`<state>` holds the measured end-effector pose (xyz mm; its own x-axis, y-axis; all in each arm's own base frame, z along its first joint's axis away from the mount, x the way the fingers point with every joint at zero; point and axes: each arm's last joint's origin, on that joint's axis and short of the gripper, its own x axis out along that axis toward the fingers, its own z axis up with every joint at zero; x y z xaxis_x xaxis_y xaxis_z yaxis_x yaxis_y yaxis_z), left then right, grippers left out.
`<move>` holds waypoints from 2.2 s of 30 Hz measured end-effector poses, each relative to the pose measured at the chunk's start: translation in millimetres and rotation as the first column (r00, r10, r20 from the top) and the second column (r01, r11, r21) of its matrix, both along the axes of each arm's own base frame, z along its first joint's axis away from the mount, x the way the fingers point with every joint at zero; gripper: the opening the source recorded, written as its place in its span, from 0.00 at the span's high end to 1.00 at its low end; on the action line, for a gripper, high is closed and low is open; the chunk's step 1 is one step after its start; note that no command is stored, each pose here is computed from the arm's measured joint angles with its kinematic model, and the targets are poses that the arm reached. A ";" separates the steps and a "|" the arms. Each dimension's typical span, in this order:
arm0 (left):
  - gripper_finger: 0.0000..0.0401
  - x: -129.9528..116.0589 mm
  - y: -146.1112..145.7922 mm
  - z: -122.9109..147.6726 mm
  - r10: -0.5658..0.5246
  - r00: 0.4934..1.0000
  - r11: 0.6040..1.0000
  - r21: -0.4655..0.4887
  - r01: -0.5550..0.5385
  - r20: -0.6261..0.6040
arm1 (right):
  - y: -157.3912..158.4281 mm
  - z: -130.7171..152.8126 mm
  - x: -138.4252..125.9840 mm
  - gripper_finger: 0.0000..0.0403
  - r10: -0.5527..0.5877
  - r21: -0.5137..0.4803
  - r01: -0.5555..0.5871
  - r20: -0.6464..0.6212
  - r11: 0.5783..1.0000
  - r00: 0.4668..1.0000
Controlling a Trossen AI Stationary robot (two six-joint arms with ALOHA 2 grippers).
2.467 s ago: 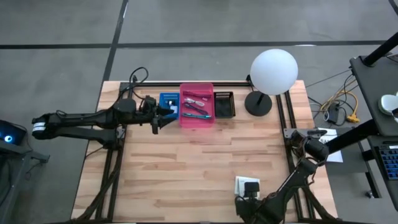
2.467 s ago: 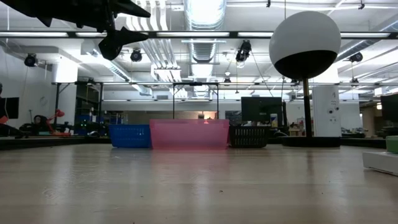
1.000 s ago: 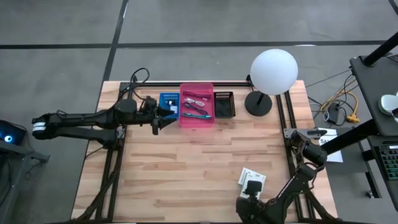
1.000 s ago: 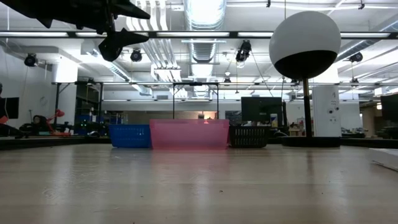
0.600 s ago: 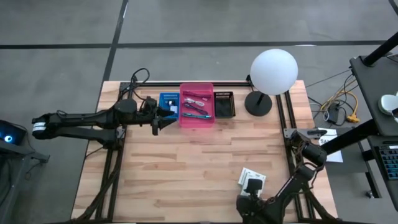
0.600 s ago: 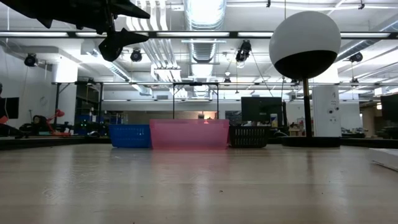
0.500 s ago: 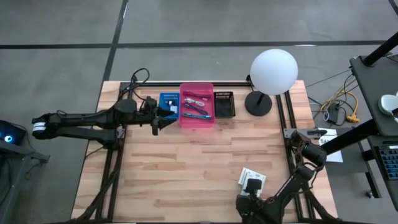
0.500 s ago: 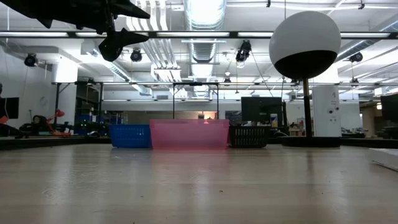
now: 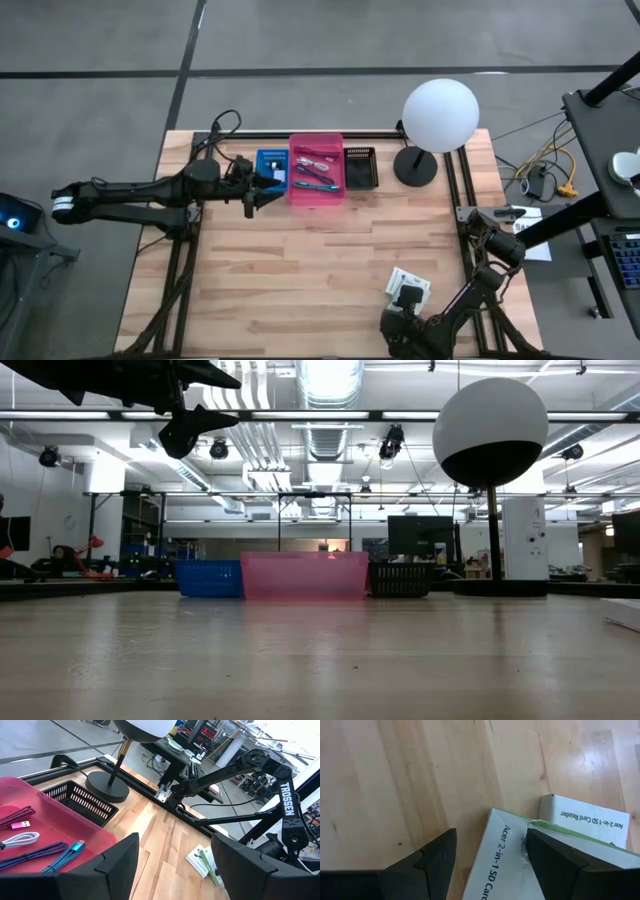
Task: Pick and place items into bin
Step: Put the white card reader box into the black bin
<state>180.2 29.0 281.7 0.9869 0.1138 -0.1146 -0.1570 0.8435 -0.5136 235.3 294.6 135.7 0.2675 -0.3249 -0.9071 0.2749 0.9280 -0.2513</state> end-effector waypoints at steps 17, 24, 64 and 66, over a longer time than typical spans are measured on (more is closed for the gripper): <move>0.42 0.0 0.0 0.0 -0.002 1.000 1.000 0.000 0.002 0.000 | -2.2 -4.1 5.8 0.58 -0.025 0.082 0.027 -0.026 0.996 0.999; 0.42 0.0 -0.1 -0.3 -0.002 1.000 1.000 0.000 0.002 -0.001 | -1.3 -4.3 5.7 0.78 -0.025 0.094 0.028 -0.031 0.995 0.999; 0.42 0.0 -0.2 -0.5 -0.007 1.000 1.000 0.000 0.007 -0.001 | -41.1 95.8 31.9 0.83 0.083 0.108 -0.093 0.092 0.990 0.992; 0.42 0.0 -0.2 -0.5 -0.006 1.000 1.000 -0.002 0.006 -0.001 | -51.1 107.8 36.5 0.83 0.106 0.103 -0.119 0.124 0.988 0.987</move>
